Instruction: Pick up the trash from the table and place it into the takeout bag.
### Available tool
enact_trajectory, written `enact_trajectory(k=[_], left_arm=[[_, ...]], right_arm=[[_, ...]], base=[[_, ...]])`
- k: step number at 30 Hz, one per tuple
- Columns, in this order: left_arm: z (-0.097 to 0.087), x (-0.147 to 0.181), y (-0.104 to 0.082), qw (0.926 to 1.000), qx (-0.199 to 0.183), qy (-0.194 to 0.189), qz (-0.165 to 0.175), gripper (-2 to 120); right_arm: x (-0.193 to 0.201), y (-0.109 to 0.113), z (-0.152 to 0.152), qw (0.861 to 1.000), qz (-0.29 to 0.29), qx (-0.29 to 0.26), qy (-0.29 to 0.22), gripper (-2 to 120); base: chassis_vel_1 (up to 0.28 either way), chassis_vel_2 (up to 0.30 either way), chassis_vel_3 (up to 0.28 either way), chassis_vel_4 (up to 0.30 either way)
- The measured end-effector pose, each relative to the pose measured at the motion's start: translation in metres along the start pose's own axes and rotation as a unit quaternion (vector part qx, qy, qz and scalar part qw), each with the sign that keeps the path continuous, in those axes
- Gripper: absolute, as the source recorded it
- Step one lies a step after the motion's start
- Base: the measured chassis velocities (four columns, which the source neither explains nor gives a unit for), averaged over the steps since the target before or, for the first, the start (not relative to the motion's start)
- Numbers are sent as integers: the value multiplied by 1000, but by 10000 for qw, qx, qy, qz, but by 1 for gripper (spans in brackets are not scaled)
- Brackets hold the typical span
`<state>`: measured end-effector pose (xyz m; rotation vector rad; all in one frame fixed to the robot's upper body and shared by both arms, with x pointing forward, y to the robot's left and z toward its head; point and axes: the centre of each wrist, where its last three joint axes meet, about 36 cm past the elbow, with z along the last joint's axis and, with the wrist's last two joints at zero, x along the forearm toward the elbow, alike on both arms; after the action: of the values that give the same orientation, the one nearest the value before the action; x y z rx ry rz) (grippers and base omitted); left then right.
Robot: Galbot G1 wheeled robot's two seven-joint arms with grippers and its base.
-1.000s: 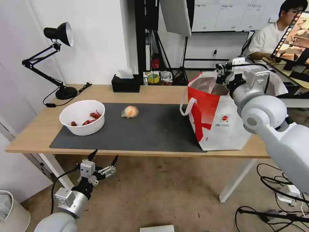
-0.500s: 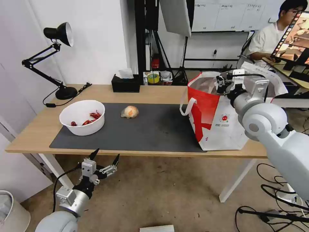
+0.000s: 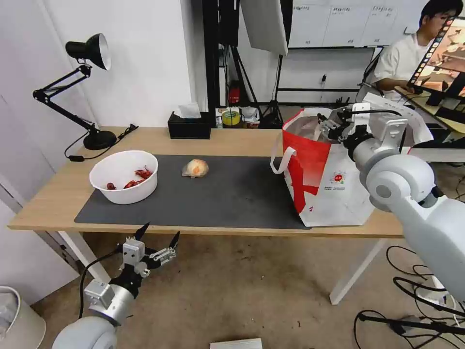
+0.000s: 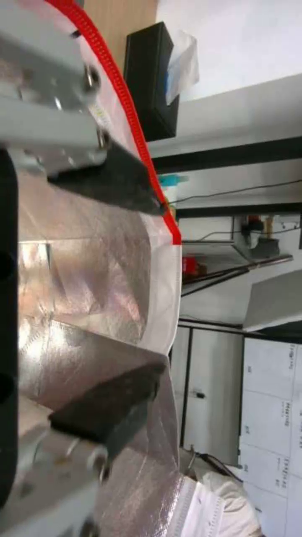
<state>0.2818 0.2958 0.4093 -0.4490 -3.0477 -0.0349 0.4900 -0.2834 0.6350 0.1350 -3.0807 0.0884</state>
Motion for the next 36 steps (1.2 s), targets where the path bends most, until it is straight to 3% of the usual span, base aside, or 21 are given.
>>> enact_trajectory(k=[5,10,14,19,22,28,33,35,36], left_arm=[[-1,1,0,10000,4,-2,-7,100],[-1,2,-2,10000,19,-9,-9,100],[-2,4,-2,10000,16,-14,-12,100],[-5,6,-1,10000,-9,-26,-43,100],[-6,7,0,10000,-17,-37,-65,100],[-6,9,2,9999,-30,-33,-111,100],[-5,11,4,9999,-28,-19,-154,100],[-5,11,4,9999,-28,-19,-154,100],[-4,11,5,9998,-27,-10,-172,100]], right_arm=[[2,-1,0,10000,-10,-4,20,91],[5,0,0,10000,-54,-59,46,99],[11,6,-3,9978,-499,-415,-101,100],[25,26,-5,9853,-1495,-722,-412,100],[37,41,7,9752,-2039,-670,-540,100],[57,58,32,9638,-2565,-614,-403,100],[81,67,69,9647,-2598,-432,-54,100],[81,67,69,9647,-2598,-432,-54,100],[95,68,89,9667,-2527,-385,90,100]], base=[[0,0,0,0],[0,0,0,0],[0,0,0,0],[0,0,0,0],[0,0,0,0],[0,0,0,0],[0,0,0,0],[0,0,0,0],[0,0,0,0]])
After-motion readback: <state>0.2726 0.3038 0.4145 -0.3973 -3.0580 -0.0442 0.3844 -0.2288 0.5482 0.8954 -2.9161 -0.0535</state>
